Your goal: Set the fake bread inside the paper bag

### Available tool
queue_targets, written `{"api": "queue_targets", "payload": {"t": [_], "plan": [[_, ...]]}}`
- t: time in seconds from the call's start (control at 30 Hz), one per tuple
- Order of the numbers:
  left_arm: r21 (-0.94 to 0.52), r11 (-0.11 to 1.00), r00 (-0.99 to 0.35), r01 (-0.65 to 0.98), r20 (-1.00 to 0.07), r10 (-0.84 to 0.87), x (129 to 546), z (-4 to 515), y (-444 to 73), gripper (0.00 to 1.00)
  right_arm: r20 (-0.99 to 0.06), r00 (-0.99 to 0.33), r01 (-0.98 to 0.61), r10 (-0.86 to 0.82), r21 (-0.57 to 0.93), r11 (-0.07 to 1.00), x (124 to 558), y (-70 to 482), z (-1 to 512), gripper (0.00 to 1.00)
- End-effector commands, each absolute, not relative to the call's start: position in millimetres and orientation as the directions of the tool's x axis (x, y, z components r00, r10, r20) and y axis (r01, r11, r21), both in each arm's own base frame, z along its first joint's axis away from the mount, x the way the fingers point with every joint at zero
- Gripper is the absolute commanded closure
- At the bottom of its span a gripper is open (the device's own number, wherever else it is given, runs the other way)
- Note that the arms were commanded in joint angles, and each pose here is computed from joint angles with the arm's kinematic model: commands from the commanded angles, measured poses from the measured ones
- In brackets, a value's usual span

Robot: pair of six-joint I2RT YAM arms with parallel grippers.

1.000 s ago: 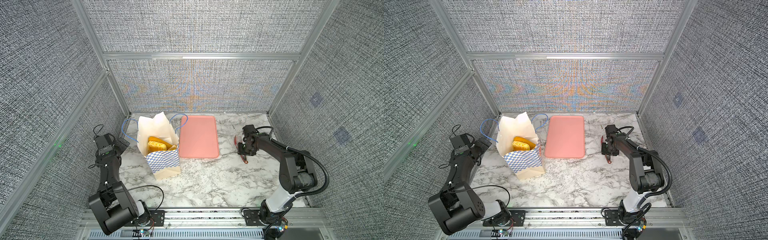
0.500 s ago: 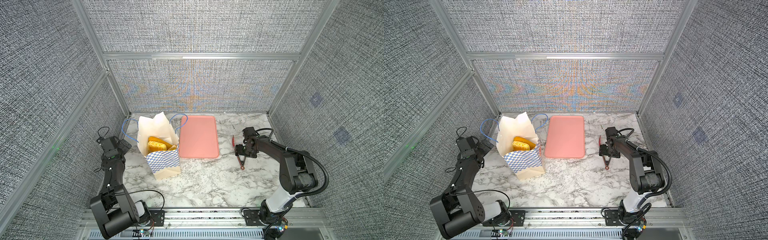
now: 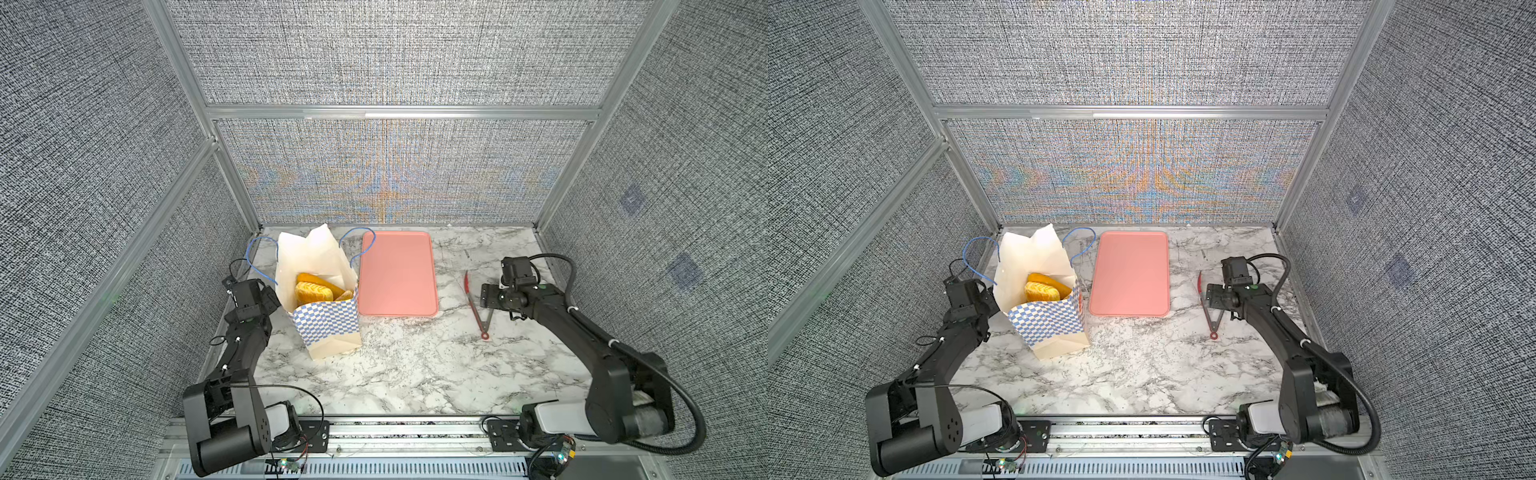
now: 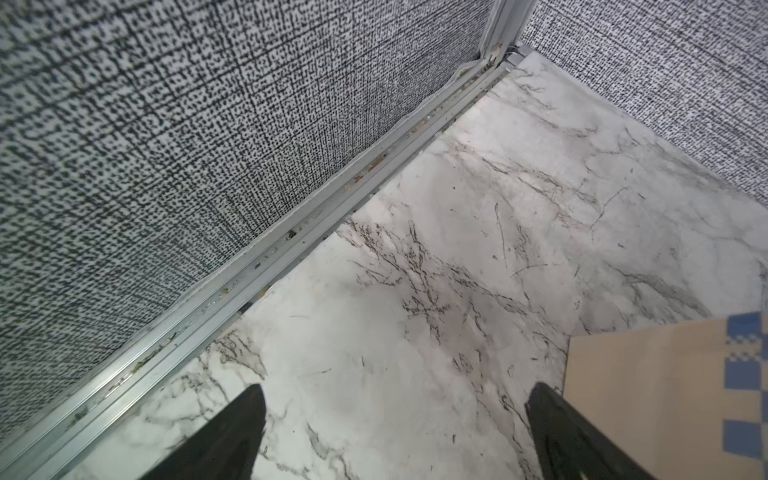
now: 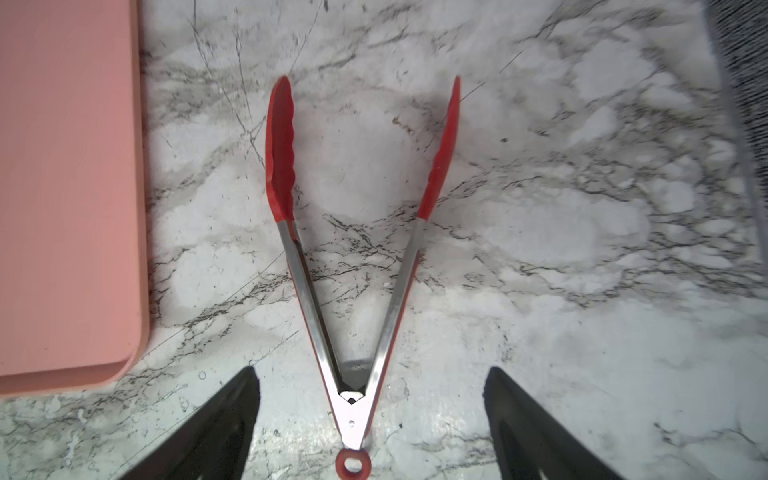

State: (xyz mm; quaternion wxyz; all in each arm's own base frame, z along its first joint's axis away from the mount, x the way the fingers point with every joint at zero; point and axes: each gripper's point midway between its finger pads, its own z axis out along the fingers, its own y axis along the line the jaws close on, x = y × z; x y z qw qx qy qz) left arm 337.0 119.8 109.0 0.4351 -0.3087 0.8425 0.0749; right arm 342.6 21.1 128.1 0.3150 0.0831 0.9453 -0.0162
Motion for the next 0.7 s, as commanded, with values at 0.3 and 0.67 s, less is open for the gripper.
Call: {"api": "queue_targets", "payload": {"t": [0.3, 0.67], "plan": [[0.008, 0.898, -0.374, -0.441, -0.911, -0.175, 366, 120, 83, 0.01, -0.913, -0.403, 0.191, 0.071, -0.008, 0.981, 357, -1, 177, 0.02], [0.020, 0.937, -0.305, -0.350, -0.948, -0.094, 377, 116, 60, 0.01, -0.963, -0.256, 0.121, -0.084, -0.118, 0.986, 367, 4, 132, 0.04]]}}
